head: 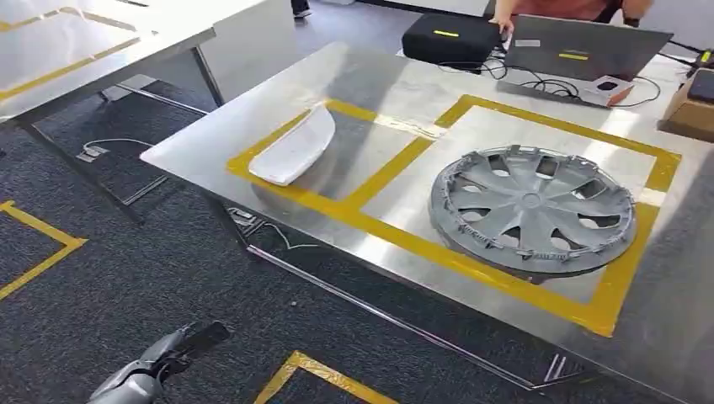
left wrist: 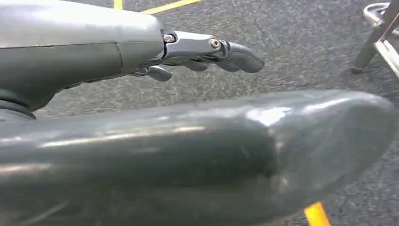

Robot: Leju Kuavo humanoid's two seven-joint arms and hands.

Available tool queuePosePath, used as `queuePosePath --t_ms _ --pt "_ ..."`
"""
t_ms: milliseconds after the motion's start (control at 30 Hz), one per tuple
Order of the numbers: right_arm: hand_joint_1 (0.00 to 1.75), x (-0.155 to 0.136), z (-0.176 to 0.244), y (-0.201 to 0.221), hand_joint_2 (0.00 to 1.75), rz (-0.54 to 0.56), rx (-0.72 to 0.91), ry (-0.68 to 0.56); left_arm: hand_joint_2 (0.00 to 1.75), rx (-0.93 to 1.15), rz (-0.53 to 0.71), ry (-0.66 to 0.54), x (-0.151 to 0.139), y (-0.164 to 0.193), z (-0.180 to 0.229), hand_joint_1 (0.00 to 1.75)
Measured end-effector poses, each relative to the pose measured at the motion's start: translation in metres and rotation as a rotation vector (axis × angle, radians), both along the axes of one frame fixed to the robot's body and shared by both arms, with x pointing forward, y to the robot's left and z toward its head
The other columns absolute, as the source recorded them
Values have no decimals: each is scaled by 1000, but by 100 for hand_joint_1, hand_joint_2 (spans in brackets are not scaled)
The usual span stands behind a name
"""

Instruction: Take the parts from the cabinet and place them on the table.

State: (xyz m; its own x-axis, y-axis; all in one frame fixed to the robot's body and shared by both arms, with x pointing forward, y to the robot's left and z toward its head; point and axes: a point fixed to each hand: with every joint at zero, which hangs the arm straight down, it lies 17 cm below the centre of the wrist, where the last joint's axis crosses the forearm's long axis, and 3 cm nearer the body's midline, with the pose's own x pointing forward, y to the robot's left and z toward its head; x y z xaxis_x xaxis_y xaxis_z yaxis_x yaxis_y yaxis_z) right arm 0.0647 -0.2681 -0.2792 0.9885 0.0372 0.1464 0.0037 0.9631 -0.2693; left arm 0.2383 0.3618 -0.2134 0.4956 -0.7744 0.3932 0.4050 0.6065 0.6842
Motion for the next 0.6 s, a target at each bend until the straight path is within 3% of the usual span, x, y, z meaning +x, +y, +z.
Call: queuePosePath --t_ms 600 --pt "0 -4 -1 -3 0 4 -4 4 0 -5 2 12 -8 -3 -3 0"
